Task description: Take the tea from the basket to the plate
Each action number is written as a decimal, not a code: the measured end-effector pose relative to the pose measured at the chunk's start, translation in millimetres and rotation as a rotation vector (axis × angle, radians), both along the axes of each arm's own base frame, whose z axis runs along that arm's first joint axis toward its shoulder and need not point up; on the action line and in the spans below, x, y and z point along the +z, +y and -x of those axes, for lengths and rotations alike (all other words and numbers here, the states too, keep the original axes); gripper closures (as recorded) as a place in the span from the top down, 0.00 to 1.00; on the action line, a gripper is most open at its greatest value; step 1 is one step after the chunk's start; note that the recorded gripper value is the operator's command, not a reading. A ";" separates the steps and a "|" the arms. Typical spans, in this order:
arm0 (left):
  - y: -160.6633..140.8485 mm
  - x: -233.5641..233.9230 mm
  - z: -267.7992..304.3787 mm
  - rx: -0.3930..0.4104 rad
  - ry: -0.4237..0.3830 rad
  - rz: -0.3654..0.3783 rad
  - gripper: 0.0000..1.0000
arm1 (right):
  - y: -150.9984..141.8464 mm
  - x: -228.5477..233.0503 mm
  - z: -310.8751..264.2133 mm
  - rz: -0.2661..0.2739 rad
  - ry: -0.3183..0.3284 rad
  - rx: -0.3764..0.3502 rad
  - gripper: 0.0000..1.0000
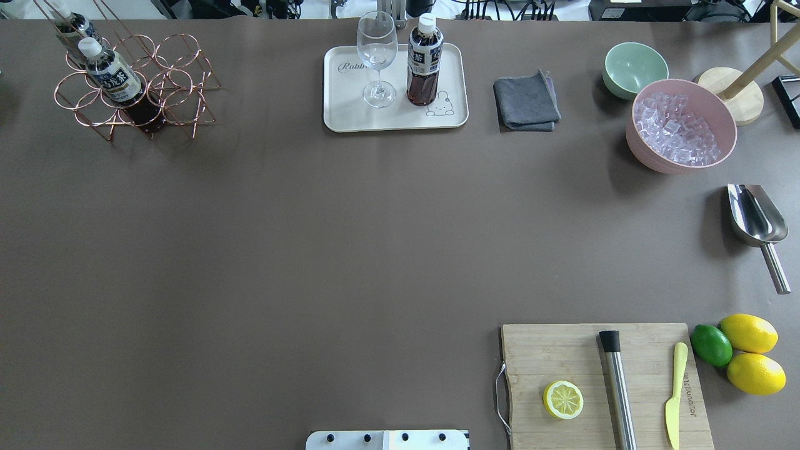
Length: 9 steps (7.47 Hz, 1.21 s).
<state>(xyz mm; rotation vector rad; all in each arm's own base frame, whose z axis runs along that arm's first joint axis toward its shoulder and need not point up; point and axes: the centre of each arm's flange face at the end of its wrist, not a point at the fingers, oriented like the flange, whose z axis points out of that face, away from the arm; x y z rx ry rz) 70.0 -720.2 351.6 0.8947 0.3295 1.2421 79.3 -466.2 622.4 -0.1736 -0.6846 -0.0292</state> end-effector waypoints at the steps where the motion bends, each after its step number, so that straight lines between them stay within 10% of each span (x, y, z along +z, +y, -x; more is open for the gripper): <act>1: 1.6 -2.1 -1.9 -0.019 0.018 0.019 0.98 | 1.3 8.7 -1.1 0.019 -0.001 0.003 1.00; 6: 53.6 -31.3 -1.3 -0.337 0.294 0.285 0.98 | 11.4 53.6 -12.2 0.018 -0.004 0.028 1.00; 9: 97.6 11.3 28.1 -0.678 0.584 0.605 0.98 | 20.5 68.3 -20.9 -0.051 -0.026 0.061 1.00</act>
